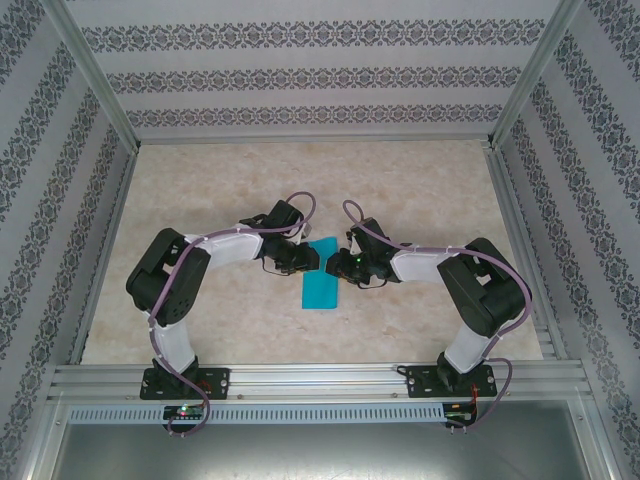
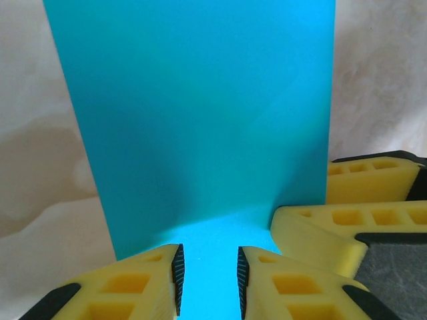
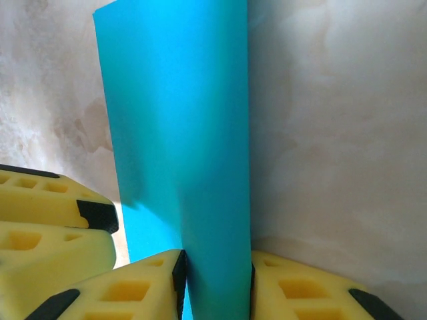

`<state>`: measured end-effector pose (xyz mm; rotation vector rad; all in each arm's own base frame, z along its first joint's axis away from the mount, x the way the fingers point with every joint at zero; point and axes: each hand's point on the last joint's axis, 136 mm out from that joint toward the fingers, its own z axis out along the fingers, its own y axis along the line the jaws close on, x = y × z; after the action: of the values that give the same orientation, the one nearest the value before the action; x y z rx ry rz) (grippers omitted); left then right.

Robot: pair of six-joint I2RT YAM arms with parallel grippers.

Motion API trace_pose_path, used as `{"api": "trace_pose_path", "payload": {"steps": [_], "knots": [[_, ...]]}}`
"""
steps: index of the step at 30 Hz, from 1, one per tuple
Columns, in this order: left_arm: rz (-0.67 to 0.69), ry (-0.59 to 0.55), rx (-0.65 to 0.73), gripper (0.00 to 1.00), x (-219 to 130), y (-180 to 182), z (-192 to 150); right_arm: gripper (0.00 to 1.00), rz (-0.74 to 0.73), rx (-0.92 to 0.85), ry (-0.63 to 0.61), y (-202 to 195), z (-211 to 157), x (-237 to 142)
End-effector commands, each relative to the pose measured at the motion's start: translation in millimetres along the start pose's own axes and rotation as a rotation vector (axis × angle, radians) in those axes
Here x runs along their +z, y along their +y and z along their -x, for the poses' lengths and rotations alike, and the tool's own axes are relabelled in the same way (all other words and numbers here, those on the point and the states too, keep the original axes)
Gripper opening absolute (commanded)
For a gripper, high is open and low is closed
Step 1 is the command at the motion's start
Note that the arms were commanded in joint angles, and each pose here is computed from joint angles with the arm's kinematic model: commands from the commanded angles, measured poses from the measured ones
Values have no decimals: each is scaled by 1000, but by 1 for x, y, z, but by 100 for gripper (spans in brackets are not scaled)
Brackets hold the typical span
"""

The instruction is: Fold a paper plane with a square sheet of paper (pick it up from the middle)

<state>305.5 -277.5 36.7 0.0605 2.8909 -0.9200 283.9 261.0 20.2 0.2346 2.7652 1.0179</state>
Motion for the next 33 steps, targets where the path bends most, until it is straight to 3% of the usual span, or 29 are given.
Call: {"api": "trace_pose_path", "payload": {"steps": [1, 25, 33], "knots": [[-35, -8, 20, 31, 1, -13, 5, 31, -116, 12, 10, -30, -4, 7], [-2, 22, 19, 30, 9, 0, -4, 32, -148, -11, 20, -30, -5, 9], [46, 62, 12, 24, 18, 17, -15, 32, -146, -18, 17, -28, -4, 9]]}}
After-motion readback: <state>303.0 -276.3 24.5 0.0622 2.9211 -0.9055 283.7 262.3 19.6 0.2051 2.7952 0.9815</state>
